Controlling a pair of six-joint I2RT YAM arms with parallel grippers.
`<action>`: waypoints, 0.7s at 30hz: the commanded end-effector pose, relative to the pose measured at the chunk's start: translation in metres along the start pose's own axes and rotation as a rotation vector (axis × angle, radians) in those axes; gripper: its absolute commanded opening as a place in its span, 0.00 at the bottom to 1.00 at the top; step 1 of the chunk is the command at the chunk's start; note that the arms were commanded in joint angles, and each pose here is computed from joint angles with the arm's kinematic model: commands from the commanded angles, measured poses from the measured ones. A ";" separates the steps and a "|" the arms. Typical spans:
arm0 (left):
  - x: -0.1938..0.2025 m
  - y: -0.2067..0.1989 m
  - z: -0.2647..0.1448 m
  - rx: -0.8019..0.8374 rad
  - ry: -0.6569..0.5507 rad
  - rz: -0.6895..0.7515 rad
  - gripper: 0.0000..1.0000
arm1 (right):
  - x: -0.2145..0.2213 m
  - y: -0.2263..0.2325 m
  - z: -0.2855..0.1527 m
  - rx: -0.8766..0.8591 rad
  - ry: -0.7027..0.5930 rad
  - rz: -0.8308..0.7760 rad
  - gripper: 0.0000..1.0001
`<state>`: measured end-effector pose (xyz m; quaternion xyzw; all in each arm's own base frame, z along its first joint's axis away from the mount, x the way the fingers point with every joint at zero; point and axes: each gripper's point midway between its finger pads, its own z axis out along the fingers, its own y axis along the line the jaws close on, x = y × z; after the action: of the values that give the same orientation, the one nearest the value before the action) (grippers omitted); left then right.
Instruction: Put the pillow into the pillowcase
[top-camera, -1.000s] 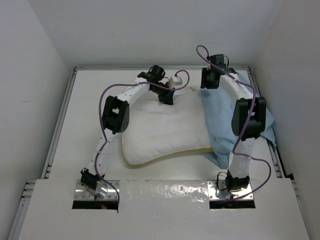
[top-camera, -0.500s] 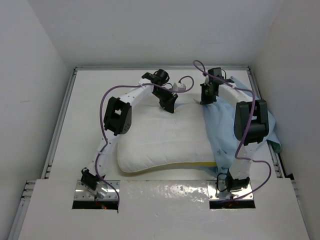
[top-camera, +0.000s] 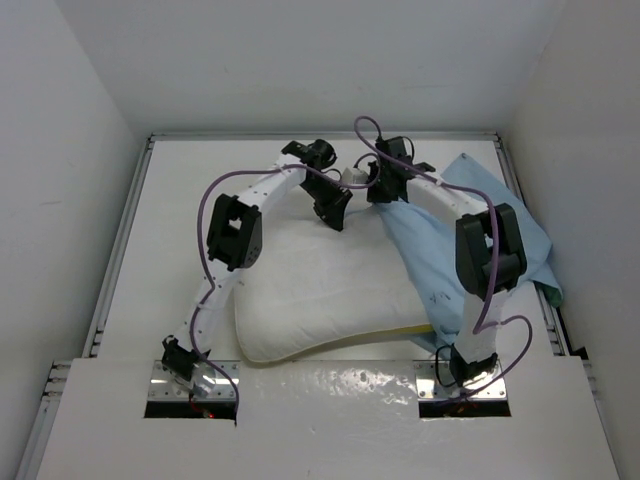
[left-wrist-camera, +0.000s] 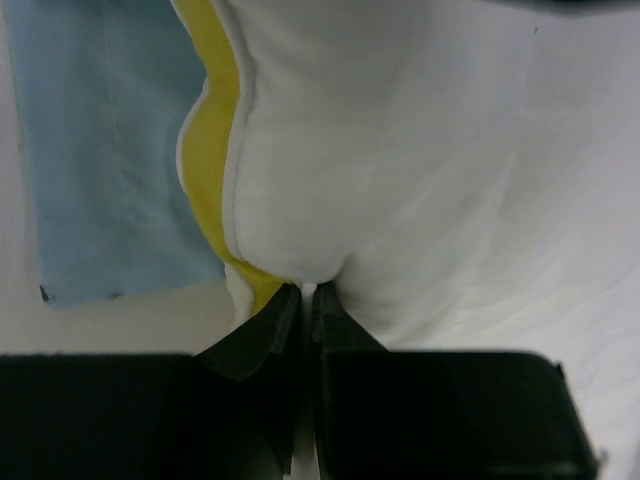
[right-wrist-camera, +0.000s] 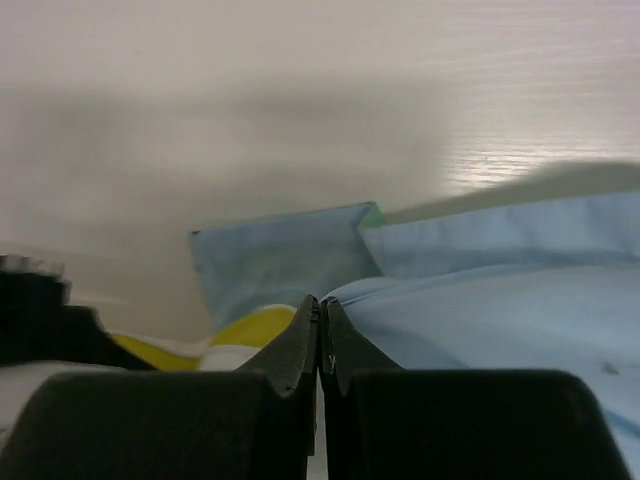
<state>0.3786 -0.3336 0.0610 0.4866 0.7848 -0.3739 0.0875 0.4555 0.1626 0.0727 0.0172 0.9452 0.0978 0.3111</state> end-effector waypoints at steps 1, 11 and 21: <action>-0.048 -0.042 -0.036 0.036 -0.134 0.127 0.00 | -0.041 0.059 -0.023 -0.180 -0.180 0.135 0.00; -0.078 0.032 -0.103 -0.159 -0.431 -0.114 0.00 | -0.039 0.099 -0.042 -0.313 -0.240 0.269 0.00; -0.086 0.089 -0.155 -0.303 -0.676 -0.285 0.00 | -0.029 0.185 -0.055 -0.528 -0.208 0.230 0.00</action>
<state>0.4905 -0.2694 0.1002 0.2296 0.8573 -0.3953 0.2368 0.4415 0.2798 0.1239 0.0849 0.8743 0.2768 0.3895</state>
